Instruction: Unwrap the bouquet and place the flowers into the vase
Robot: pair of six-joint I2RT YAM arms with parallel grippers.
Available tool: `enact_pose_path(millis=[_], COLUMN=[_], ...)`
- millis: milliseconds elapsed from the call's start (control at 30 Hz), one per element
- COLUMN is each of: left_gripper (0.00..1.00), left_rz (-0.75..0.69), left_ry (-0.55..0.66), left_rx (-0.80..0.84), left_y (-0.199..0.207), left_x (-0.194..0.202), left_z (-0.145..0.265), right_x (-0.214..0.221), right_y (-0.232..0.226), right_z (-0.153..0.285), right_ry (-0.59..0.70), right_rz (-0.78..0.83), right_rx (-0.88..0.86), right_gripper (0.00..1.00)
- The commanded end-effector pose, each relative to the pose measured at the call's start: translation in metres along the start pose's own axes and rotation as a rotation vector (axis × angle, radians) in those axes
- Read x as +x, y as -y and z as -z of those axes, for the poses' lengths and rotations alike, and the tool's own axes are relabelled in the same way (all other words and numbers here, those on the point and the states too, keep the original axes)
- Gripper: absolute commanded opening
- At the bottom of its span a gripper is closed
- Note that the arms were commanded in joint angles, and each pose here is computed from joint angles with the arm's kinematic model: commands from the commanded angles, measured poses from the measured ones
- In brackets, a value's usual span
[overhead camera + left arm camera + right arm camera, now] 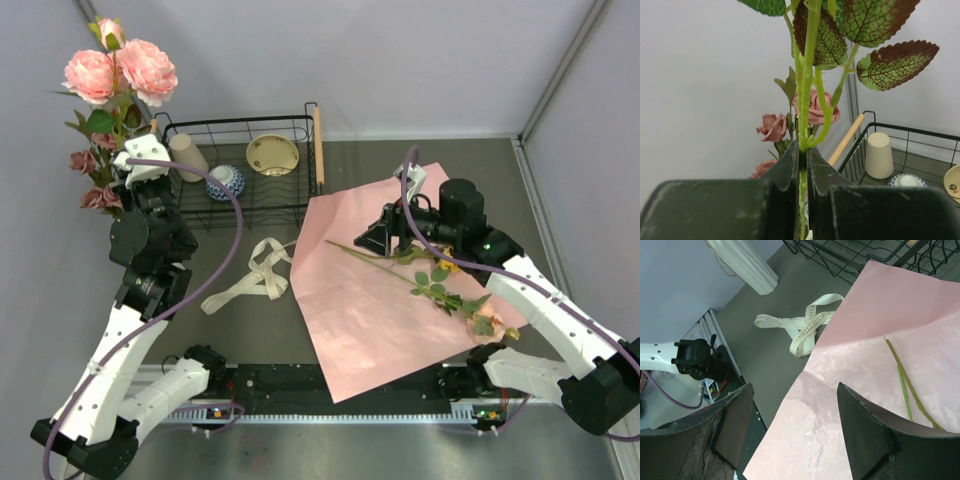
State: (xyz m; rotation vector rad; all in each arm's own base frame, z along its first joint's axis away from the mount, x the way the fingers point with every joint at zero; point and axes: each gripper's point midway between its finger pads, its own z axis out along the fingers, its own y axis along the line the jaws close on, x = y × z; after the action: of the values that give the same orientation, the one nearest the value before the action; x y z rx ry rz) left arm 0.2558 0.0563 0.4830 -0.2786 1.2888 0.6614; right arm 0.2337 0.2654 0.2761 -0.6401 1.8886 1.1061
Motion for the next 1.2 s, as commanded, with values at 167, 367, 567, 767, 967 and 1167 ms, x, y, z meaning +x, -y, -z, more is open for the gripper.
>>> enact_pose_path(millis=[167,367,567,767,967,1167], left_gripper=[0.0,0.0,0.02,0.17,0.48,0.83], left_rz=[0.034,0.073,0.105,0.134,0.152,0.171], left_ry=[-0.026,-0.063,-0.118,-0.16,-0.173,-0.175], left_rx=[-0.112,-0.145,-0.189,-0.225,-0.228,-0.198], left_y=[-0.017,-0.016,-0.014,-0.015,-0.018,-0.018], left_x=[0.031,0.055,0.084,0.102,0.103,0.099], left_z=[0.005,0.002,-0.001,0.0,0.003,0.005], right_x=[-0.017,-0.014,-0.009,-0.007,-0.007,-0.005], right_y=[-0.016,-0.016,-0.015,-0.015,-0.015,-0.014], right_z=[0.007,0.009,0.01,0.012,0.012,0.011], right_ry=[0.042,0.042,0.036,0.037,0.036,0.032], right_rz=[0.051,0.047,0.036,0.038,0.035,0.032], right_rx=[-0.043,-0.039,-0.033,-0.03,-0.033,-0.032], right_gripper=[0.69,0.69,0.69,0.69,0.69,0.69])
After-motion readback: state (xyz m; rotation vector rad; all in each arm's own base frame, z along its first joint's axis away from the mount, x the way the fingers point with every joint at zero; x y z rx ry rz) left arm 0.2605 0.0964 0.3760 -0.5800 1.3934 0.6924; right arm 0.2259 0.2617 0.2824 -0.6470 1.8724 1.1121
